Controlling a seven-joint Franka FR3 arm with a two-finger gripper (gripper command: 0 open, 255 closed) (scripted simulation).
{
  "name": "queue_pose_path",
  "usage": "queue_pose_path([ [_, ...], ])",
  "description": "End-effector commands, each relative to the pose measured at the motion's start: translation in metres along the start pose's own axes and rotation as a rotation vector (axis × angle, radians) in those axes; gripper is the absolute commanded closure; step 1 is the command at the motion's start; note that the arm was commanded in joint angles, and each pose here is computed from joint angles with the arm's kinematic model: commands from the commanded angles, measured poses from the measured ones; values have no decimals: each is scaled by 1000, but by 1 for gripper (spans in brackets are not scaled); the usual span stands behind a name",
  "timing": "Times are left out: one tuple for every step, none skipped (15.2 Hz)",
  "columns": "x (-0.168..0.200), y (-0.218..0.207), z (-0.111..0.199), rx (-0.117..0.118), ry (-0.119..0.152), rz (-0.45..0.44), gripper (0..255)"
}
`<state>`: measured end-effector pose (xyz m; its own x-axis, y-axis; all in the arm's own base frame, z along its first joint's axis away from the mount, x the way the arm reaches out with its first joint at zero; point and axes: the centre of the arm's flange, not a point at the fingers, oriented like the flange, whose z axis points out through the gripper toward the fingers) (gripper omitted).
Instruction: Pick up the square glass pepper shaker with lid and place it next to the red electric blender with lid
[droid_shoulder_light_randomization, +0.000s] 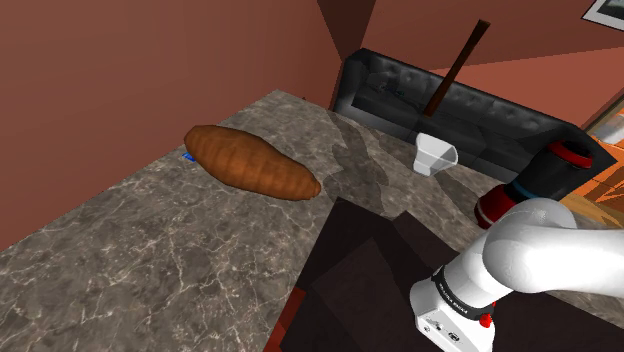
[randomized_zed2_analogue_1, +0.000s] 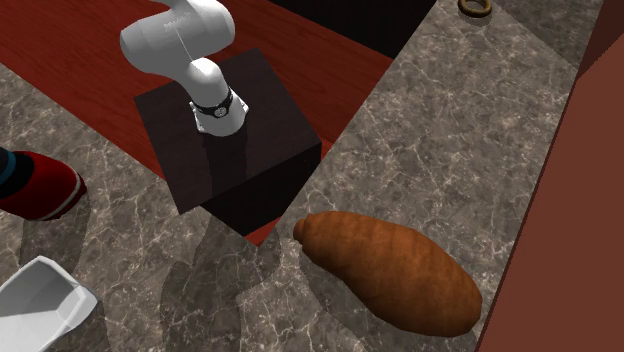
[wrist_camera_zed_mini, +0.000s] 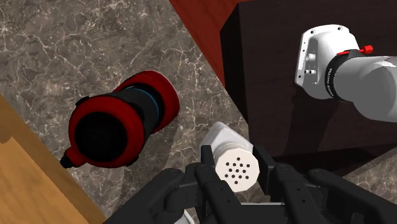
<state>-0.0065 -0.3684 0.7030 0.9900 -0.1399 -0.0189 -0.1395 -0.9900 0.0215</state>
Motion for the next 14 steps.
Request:
queue_pose_path([
  [-5,5,7,-1,-1,-1,255],
  [-5,5,12,-1,-1,-1,255],
  [-4,5,17,-1,-1,-1,255],
  [-4,5,22,-1,-1,-1,255],
  [-4,4,28,-1,-1,-1,255],
  [-4,4,33,-1,-1,-1,255],
  [-4,4,38,-1,-1,-1,255],
  [-4,4,43,-1,-1,-1,255],
  [-4,4,49,-1,-1,-1,255],
  [-4,4,54,-1,-1,-1,255],
  [-4,4,59,-1,-1,-1,255],
  [-4,4,65,-1,-1,-1,255],
  [-3,3,70,-1,-1,-1,255],
  [-3,3,75,-1,-1,-1,255],
])
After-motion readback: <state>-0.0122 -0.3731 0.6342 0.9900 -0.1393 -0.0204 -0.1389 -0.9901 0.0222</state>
